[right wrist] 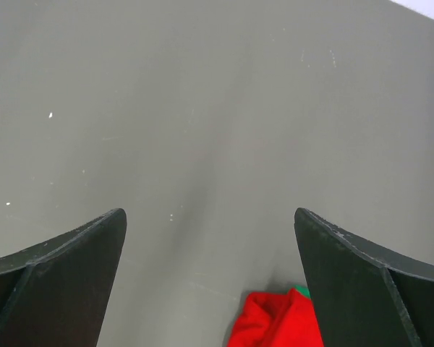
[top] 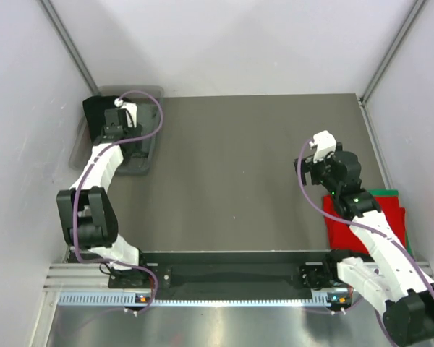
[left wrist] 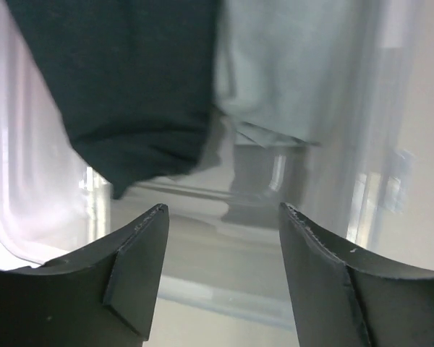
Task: Fold and stack the t-shirts
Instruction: Grab the tshirt from the pile, then move the tshirt to the center of the board
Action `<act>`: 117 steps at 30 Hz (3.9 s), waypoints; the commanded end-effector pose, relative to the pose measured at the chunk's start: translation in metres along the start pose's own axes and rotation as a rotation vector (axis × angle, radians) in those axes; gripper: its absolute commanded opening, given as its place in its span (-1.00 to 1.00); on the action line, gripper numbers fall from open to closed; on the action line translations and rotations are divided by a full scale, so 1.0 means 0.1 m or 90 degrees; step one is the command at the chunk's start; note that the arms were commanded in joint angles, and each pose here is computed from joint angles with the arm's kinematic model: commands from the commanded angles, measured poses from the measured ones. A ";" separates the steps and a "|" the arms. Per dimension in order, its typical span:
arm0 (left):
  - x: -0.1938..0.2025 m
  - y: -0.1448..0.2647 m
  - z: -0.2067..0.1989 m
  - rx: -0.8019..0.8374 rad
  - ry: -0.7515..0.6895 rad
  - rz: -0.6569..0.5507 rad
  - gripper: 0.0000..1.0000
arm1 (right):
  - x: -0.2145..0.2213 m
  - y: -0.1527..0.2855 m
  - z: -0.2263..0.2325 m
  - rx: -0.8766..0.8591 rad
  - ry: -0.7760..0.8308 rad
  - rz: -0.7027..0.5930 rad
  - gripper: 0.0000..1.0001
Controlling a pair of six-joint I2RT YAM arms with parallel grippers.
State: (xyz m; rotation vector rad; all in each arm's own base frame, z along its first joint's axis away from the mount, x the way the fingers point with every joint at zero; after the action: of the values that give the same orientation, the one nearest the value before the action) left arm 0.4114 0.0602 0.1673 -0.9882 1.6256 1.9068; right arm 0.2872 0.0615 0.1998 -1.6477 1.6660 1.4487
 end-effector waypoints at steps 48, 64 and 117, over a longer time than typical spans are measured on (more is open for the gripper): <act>-0.42 0.23 0.40 -0.053 0.074 -0.136 -1.00 | -0.06 0.05 0.12 -0.059 0.040 -0.070 0.99; -1.65 1.60 -0.03 0.165 0.117 -0.307 -1.00 | 0.10 0.02 0.08 -0.074 0.030 -0.045 1.00; -1.02 0.82 -3.10 0.507 -0.079 -0.140 -1.00 | -1.05 -0.98 1.90 -0.368 0.446 -0.202 0.64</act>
State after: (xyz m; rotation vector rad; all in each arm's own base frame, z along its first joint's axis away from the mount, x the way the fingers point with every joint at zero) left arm 0.4767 -0.2427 0.2585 -0.5809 1.9055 1.0427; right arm 0.3062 0.2655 0.1358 -2.8487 1.2823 1.5862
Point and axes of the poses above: each gripper's point midway between its finger pads, its own y axis back along the fingers, its own z axis along the line the jaws close on, x = y × z, the point moved 2 cm from there along y, back along the fingers, and after that the axes turned 14 degrees about y, right-handed, at the moved point
